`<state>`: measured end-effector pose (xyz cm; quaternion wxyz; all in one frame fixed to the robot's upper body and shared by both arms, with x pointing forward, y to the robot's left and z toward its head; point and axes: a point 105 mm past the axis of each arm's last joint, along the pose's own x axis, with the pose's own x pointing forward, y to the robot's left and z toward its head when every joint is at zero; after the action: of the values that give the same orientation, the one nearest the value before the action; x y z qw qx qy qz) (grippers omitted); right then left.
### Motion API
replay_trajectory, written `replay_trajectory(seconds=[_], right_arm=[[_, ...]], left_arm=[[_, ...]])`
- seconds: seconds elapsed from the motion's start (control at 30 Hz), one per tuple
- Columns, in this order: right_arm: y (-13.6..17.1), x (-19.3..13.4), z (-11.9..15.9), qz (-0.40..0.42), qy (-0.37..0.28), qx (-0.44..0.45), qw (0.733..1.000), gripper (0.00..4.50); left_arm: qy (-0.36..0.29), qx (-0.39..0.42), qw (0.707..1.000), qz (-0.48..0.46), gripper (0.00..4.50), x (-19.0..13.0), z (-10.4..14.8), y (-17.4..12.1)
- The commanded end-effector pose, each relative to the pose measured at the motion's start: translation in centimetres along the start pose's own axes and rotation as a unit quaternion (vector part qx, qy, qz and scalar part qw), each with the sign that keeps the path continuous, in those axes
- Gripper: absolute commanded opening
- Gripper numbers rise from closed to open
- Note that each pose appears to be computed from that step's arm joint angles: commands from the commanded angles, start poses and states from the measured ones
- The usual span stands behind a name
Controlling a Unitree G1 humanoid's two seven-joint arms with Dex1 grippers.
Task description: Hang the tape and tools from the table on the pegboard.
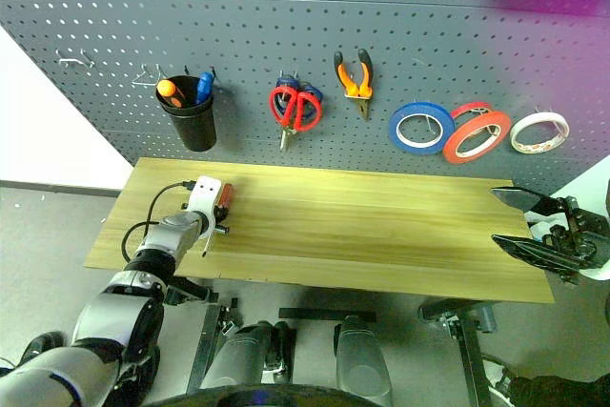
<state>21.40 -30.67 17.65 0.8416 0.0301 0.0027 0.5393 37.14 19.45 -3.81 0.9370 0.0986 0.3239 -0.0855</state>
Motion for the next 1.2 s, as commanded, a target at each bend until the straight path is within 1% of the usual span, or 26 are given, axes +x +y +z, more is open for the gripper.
replay_trajectory(seconds=[0.03,0.13,0.2,0.27,0.3,0.4,0.5,0.57,0.7,0.8,0.9,1.03,1.2], right_arm=[[-0.1,0.1,1.2,0.006,-0.007,-0.022,1.0,4.5],[-0.2,0.2,1.2,0.006,-0.01,-0.023,1.0,4.5],[-0.3,0.3,1.2,0.006,-0.012,-0.022,1.0,4.5],[-0.4,0.3,1.1,0.007,-0.014,-0.02,1.0,4.5],[-0.4,0.3,1.1,0.006,-0.014,-0.02,1.0,4.5],[-0.5,0.4,1.0,0.006,-0.017,-0.02,1.0,4.5],[-0.7,0.5,0.9,0.006,-0.02,-0.02,1.0,4.5],[-0.8,0.6,0.9,0.006,-0.022,-0.02,1.0,4.5],[-1.0,0.7,0.9,0.007,-0.027,-0.017,0.999,4.5],[-1.0,0.8,1.2,0.011,-0.043,-0.013,0.999,4.5],[-1.0,0.9,1.7,0.016,-0.069,-0.009,0.997,4.5],[-1.0,1.0,2.5,0.023,-0.108,-0.003,0.994,4.5],[-1.0,1.2,2.4,0.023,-0.118,-0.015,0.993,4.5]], left_arm=[[-0.027,0.005,0.999,-0.016,0.83,-1.0,0.3,-1.0],[-0.042,0.022,0.998,-0.038,0.83,-2.2,-0.1,-2.2],[-0.062,0.061,0.995,-0.051,0.83,-3.3,-0.1,-2.9],[-0.107,0.133,0.984,-0.06,0.83,-4.8,0.5,-3.7],[-0.119,0.156,0.978,-0.069,0.83,-5.4,0.5,-4.0],[-0.165,0.18,0.966,-0.079,0.83,-7.0,1.2,-4.4],[-0.232,0.213,0.945,-0.085,0.83,-8.8,2.7,-4.9],[-0.255,0.231,0.935,-0.084,0.83,-9.4,3.2,-4.9],[-0.352,0.276,0.892,-0.055,0.83,-11.9,6.2,-5.1],[-0.395,0.287,0.872,-0.044,0.83,-13.4,7.7,-4.9],[-0.433,0.301,0.849,-0.016,0.83,-14.6,9.4,-4.5],[-0.465,0.303,0.832,0.001,0.83,-15.8,11.6,-4.3],[-0.499,0.317,0.806,0.019,0.83,-17.1,14.1,-4.6]])
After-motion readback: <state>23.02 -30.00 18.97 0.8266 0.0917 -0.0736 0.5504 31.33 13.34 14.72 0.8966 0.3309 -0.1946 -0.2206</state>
